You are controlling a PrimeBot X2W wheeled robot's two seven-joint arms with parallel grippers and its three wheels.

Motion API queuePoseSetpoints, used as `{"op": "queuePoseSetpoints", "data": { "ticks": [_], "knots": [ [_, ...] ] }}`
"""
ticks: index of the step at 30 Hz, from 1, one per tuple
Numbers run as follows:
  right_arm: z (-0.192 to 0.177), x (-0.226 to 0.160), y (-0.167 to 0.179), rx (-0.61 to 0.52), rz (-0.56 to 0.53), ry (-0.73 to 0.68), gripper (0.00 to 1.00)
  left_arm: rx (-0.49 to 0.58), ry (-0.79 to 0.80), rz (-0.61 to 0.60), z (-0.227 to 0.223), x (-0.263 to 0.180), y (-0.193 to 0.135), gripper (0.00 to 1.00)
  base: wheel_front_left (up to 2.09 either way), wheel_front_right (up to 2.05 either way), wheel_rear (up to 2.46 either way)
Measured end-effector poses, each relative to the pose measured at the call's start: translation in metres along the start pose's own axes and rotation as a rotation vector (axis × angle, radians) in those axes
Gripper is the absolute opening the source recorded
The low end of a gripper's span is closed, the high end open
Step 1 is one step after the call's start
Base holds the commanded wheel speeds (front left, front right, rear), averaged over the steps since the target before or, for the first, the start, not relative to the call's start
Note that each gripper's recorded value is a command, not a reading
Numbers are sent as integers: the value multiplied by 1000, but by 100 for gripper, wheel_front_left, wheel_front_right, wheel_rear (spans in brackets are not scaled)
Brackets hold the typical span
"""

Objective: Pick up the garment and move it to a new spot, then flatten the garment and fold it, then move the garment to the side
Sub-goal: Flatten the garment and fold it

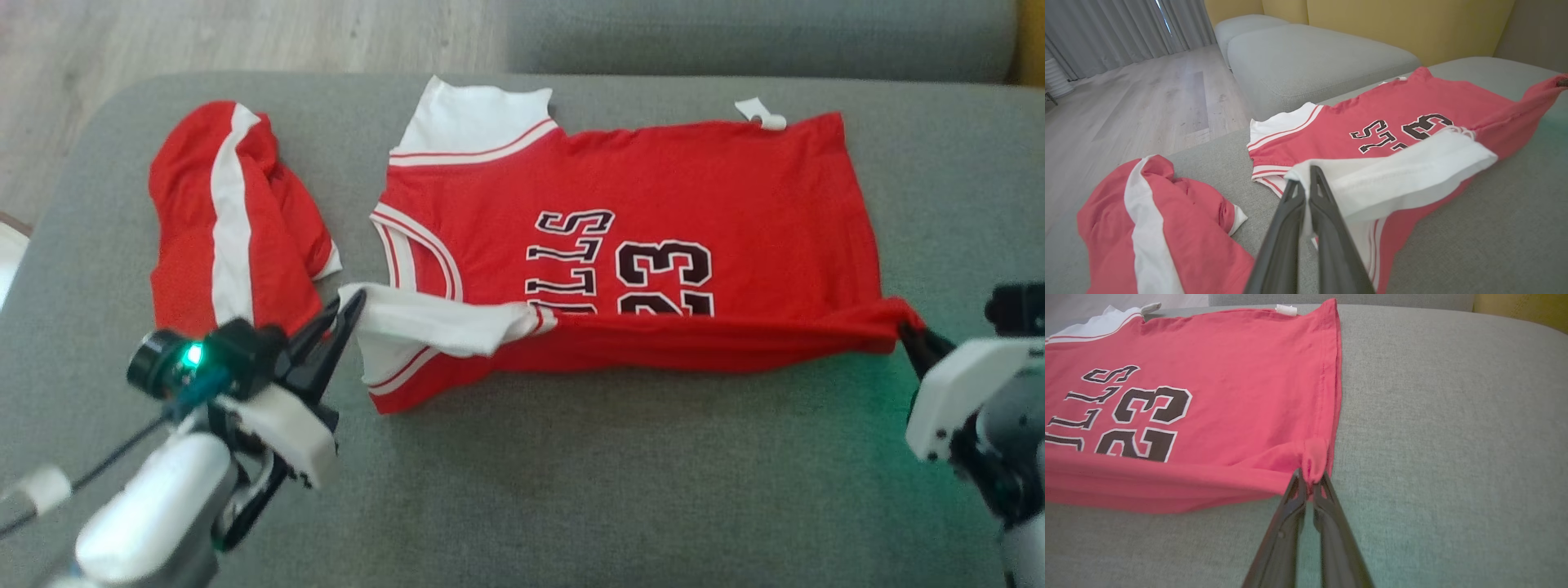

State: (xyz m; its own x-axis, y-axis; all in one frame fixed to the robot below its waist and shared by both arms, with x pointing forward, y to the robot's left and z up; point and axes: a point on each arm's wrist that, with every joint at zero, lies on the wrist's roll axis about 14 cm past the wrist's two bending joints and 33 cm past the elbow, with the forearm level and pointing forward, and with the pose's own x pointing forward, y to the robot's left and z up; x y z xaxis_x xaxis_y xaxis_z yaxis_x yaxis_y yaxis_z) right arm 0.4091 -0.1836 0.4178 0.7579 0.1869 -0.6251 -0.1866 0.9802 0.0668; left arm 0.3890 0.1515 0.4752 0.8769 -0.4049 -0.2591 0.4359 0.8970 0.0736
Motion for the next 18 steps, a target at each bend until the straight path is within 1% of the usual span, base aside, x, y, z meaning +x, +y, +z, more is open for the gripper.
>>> {"op": "queuePoseSetpoints", "data": {
  "ticks": [8, 13, 18],
  "knots": [
    [5, 33, -12, -24, -40, 67, 0, 41, 112, -47, -19, 35, 12, 0, 0, 0, 0],
    [4, 49, -13, -32, -40, 96, 0, 58, 134, -39, -23, 53, 25, 0, 0, 0, 0],
    [5, 58, -12, -33, -36, 104, 0, 63, 149, -44, -30, 60, 28, 0, 0, 0, 0]
  ]
}}
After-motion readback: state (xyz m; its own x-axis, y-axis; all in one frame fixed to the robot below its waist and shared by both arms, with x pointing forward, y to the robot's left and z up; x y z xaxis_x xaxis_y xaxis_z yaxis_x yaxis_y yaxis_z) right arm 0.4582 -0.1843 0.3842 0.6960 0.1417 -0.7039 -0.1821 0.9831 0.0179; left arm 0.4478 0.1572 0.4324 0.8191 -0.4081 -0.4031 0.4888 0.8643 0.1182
